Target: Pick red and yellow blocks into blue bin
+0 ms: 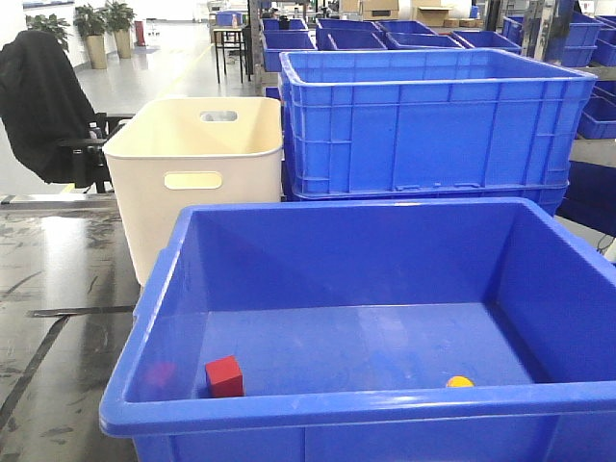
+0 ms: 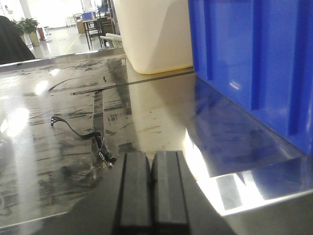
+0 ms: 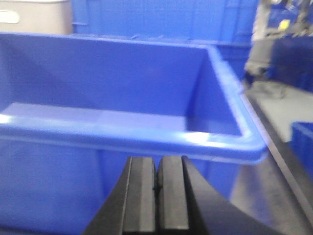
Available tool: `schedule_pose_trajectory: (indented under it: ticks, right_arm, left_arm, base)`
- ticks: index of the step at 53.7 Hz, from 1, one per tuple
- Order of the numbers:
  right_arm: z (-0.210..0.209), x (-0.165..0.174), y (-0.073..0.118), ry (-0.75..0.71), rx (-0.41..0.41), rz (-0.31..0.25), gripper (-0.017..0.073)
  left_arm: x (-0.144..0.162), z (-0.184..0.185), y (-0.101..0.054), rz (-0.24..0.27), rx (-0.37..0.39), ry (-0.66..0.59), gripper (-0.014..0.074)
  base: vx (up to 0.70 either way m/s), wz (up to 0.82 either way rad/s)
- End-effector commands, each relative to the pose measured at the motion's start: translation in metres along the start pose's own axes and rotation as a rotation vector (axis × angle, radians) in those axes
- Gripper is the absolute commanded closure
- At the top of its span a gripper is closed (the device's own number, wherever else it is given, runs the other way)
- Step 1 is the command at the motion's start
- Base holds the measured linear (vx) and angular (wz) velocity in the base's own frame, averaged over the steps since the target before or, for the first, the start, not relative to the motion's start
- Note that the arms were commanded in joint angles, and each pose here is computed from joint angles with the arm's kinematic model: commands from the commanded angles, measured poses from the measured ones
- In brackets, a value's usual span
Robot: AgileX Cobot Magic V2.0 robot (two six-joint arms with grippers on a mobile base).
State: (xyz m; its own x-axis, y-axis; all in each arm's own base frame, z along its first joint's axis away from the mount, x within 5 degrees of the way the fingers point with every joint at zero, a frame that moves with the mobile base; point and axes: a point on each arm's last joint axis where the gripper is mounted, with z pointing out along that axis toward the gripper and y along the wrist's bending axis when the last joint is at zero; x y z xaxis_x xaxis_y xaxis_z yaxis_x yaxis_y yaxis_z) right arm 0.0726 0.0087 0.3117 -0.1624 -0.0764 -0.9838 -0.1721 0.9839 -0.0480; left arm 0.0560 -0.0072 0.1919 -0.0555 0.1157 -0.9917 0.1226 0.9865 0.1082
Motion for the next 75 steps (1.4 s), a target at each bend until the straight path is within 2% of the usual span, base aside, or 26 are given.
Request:
schedule_pose_trajectory:
  ticks: [1,2,3,4,5,6,14,17,19,27,46,60,75]
  right_arm:
    - [0.004,-0.001,0.009,-0.062,-0.091,-0.039,0.0566]
    - [0.006,0.003,0.011,-0.06,-0.102,-0.068,0.0566]
    - [0.007,0.007,0.013,-0.056,-0.12,-0.063,0.0566]
    - [0.008,0.011,0.014,-0.056,-0.13,-0.087,0.0566]
    - [0.01,0.016,0.016,-0.053,-0.145,-0.08,0.0566]
    - [0.012,0.019,0.017,-0.054,-0.154,-0.097,0.0566]
    - [0.022,0.049,0.023,-0.13,-0.186,-0.052,0.0566]
    - [0.024,0.061,0.023,-0.153,-0.181,-0.053,0.0566]
    - [0.026,0.07,0.022,-0.171,-0.165,-0.052,0.0566]
    - [0.028,0.093,0.012,-0.14,-0.048,0.025,0.0566]
    - [0.014,0.112,-0.003,-0.161,0.18,0.078,0.0566]
    - [0.001,0.112,-0.002,-0.237,0.206,0.06,0.0566]
    - [0.002,0.113,-0.002,-0.225,0.206,0.061,0.0566]
  left_arm:
    - [-0.013,-0.003,0.002,-0.011,-0.024,-0.109,0.0594]
    - [-0.013,-0.003,0.002,-0.011,-0.024,-0.109,0.0594]
    - [-0.013,-0.003,0.002,-0.011,-0.024,-0.109,0.0594]
    - [-0.013,-0.003,0.002,-0.011,-0.024,-0.109,0.0594]
    - [-0.013,-0.003,0.002,-0.011,-0.024,-0.109,0.0594]
    - [-0.013,-0.003,0.002,-0.011,-0.024,-0.109,0.0594]
    - [-0.013,-0.003,0.002,-0.011,-0.024,-0.109,0.0594]
    - [-0.013,-0.003,0.002,-0.011,-0.024,-0.109,0.0594]
    - [-0.013,-0.003,0.002,-0.011,-0.024,-0.109,0.0594]
    - [-0.013,-0.003,0.002,-0.011,-0.024,-0.109,0.0594]
    - [-0.013,-0.003,0.002,-0.011,-0.024,-0.109,0.0594]
    - [-0.013,-0.003,0.002,-0.011,-0.024,-0.109,0.0594]
    - [-0.013,-0.003,0.002,-0.011,-0.024,-0.109,0.0594]
  base:
    - [0.0,0.0]
    - [0.0,0.0]
    - [0.0,0.0]
    - [0.0,0.0]
    - [0.0,0.0]
    - [0.0,0.0]
    - [0.0,0.0]
    - [0.0,0.0]
    - [0.0,0.0]
    - [0.0,0.0]
    - [0.0,0.0]
    - [0.0,0.0]
    - [0.0,0.0]
